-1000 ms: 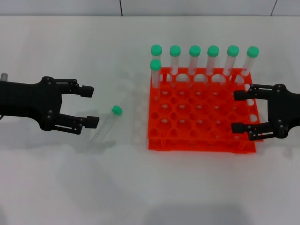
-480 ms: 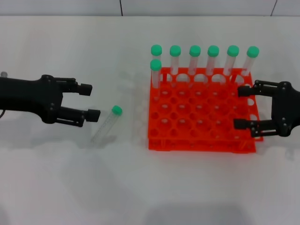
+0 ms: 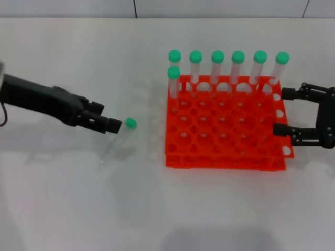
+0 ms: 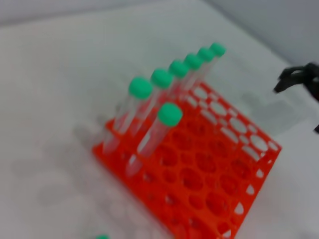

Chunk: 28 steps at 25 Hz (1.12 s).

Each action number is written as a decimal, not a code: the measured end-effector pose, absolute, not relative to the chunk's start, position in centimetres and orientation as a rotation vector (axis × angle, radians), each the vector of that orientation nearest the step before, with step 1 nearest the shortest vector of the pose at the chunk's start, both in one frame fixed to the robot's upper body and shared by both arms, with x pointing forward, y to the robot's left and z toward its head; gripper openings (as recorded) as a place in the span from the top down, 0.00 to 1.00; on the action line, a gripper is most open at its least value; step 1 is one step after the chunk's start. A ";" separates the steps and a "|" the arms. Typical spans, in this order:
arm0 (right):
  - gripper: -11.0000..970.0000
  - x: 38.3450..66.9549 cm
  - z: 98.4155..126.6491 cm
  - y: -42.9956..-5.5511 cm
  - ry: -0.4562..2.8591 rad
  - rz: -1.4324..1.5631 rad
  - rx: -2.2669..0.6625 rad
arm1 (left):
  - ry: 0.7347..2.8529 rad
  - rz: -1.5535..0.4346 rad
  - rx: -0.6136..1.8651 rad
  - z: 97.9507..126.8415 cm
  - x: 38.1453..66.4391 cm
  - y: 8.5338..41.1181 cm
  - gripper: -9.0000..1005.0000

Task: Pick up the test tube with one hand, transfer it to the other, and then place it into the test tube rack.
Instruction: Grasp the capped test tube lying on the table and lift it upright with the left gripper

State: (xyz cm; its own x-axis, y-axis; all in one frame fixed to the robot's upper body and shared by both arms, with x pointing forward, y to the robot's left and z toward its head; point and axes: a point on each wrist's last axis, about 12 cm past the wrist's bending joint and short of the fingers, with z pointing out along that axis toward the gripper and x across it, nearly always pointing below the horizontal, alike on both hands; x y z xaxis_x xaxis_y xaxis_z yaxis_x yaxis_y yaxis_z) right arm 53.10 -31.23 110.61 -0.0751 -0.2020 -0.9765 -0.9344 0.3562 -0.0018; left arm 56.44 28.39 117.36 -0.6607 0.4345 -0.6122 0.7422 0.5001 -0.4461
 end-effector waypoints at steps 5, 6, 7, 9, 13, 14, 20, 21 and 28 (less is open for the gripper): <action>0.13 52.6 110.3 -31.8 1.523 0.806 -1.054 | 2.579 -0.931 0.805 118.9 57.9 26.6 0.14; 0.13 52.6 110.2 -31.8 1.519 0.797 -1.056 | 2.619 -0.915 0.769 119.1 58.1 26.5 0.14; 0.13 52.5 110.1 -31.9 1.516 0.791 -1.057 | 2.678 -0.883 0.718 119.3 58.5 26.3 0.14; 0.13 52.5 110.0 -31.8 1.508 0.772 -1.066 | 2.778 -0.817 0.639 119.4 58.9 26.0 0.14; 0.13 52.4 109.8 -31.9 1.504 0.752 -1.072 | 2.918 -0.701 0.630 119.7 59.6 24.5 0.14; 0.13 52.4 109.8 -31.9 1.504 0.752 -1.072 | 2.943 -0.669 0.645 119.6 59.7 24.1 0.14; 0.13 52.2 109.4 -31.8 1.499 0.732 -1.086 | 3.068 -0.424 0.717 118.3 60.1 21.3 0.14; 0.13 52.1 109.3 -31.8 1.499 0.729 -1.085 | 3.071 -0.389 0.721 118.1 60.1 21.0 0.14; 0.13 52.1 108.8 -31.2 1.504 0.725 -1.071 | 3.073 -0.265 0.723 116.2 60.2 19.7 0.14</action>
